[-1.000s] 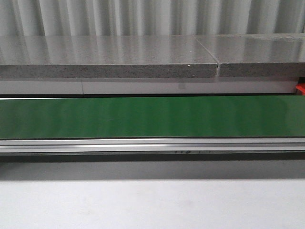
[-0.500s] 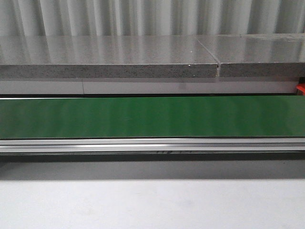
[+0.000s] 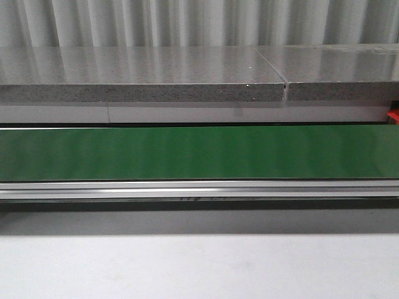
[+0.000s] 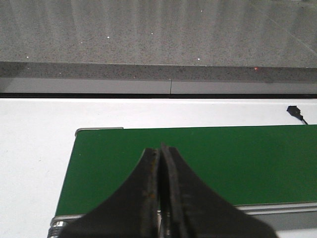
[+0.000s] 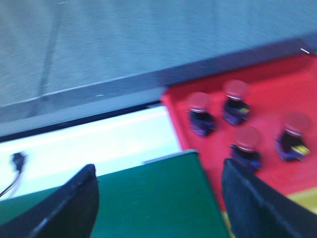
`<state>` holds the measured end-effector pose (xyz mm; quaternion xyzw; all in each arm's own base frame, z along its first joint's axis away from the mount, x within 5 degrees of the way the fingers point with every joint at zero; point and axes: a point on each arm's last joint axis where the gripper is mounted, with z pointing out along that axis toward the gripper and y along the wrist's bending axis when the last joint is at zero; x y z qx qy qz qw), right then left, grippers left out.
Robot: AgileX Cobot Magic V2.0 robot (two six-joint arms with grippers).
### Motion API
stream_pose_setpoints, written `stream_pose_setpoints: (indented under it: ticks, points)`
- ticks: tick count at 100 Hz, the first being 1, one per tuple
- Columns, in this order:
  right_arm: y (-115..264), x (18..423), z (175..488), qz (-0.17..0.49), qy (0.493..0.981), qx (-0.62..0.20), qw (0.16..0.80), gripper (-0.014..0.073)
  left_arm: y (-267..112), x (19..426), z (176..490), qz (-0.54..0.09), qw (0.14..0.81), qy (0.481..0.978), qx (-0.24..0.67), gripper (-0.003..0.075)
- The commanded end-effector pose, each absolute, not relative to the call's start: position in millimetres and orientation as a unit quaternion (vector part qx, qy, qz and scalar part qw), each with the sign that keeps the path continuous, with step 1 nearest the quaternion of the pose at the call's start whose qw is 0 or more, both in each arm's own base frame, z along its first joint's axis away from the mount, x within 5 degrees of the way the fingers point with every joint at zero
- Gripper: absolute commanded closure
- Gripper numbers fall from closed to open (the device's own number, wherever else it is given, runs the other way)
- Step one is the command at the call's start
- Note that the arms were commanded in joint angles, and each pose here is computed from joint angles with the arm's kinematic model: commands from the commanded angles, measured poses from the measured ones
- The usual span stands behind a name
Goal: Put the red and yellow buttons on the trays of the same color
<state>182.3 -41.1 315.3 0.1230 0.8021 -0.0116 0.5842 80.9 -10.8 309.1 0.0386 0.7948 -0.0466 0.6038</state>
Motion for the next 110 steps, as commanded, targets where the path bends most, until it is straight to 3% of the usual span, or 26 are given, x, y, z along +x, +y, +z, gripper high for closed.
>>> stream_pose_setpoints:
  ticks: [1, 22, 43, 55, 78, 110]
  points:
    - [-28, 178, 338, -0.018, 0.775, 0.071, 0.628, 0.0075, -11, 83, 324, -0.052, 0.639, 0.767, 0.034, 0.0741]
    - [2, 152, 343, 0.004, 0.769, -0.042, 0.637, 0.0077, -11, 83, 324, -0.052, 0.639, 0.767, 0.034, 0.0741]
    - [13, 119, 326, 0.027, 0.759, -0.076, 0.647, 0.0090, -11, 83, 324, -0.052, 0.639, 0.767, 0.034, 0.0741]
    - [14, 104, 321, 0.038, 0.749, -0.073, 0.657, 0.0237, -11, 83, 324, -0.052, 0.639, 0.767, 0.034, 0.0741]
    - [16, 91, 323, 0.042, 0.739, -0.081, 0.667, 0.0666, -11, 83, 324, -0.052, 0.639, 0.767, 0.034, 0.0741]
    - [17, 91, 321, 0.046, 0.745, -0.085, 0.660, 0.0664, -11, 83, 324, -0.052, 0.639, 0.767, 0.034, 0.0741]
